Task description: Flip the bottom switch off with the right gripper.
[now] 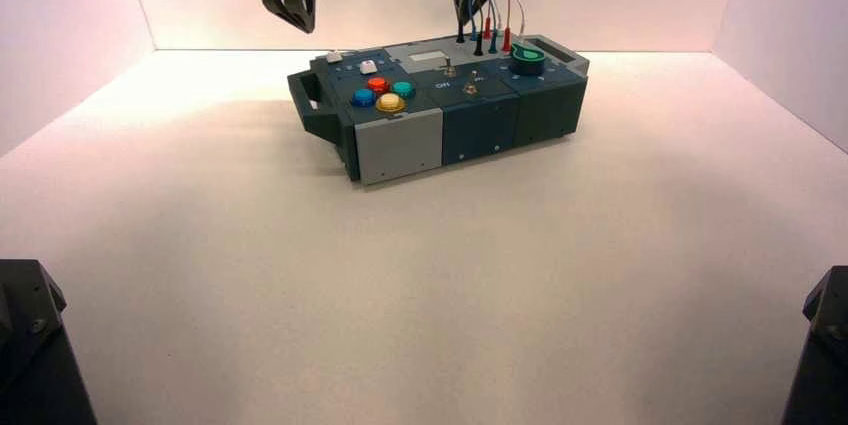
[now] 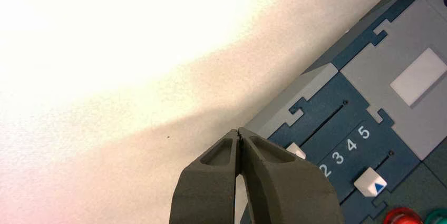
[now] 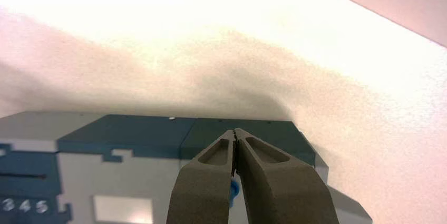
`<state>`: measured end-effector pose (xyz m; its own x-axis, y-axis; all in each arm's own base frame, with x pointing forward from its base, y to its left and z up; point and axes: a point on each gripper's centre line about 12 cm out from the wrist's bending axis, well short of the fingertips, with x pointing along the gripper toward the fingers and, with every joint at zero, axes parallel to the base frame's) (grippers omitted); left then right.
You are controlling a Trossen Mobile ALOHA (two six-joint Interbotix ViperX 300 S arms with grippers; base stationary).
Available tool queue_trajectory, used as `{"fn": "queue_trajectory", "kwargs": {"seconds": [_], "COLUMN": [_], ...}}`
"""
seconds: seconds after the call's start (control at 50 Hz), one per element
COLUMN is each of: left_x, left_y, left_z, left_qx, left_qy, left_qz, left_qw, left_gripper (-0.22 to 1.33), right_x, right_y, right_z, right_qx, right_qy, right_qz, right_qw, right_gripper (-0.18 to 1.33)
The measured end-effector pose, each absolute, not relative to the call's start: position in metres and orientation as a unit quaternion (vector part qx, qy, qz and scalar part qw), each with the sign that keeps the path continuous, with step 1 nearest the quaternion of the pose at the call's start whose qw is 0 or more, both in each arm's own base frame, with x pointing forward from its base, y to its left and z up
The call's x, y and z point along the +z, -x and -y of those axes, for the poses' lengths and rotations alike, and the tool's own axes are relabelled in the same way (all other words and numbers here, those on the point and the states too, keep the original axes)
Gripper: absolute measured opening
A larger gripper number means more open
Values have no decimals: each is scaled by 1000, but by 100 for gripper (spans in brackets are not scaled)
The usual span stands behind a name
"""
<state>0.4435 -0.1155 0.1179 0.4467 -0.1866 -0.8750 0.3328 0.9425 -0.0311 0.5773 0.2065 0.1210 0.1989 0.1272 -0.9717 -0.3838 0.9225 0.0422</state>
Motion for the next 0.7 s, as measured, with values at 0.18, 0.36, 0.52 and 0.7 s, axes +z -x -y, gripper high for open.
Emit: {"fn": "queue_trajectory", "kwargs": {"seconds": [0.18,0.36,0.52,0.7], "left_x": [105,100,94,90], "left_y": [-444,-446,-449,-451], "left_z": [117,117,118,127], "left_qx": [-153,-156,-155,-161], "left_qy": [-74,-81,-80,-86], "left_qz": [-512,-509,-511,-499], "left_qw": [842,842,842,847], "left_gripper": [-17,-16,-17,-17], "right_x": [111,104,95,94], "right_y": [-582,-586,-586,-585], "right_z": [-205,-198,-194,-193], "right_qx": [167,164,161,161], "right_qy": [106,105,103,104], "right_qz": [-609,-611,-621,-624], "right_qw": [769,767,760,758], "right_gripper": [-14,-14,-15,-14]}}
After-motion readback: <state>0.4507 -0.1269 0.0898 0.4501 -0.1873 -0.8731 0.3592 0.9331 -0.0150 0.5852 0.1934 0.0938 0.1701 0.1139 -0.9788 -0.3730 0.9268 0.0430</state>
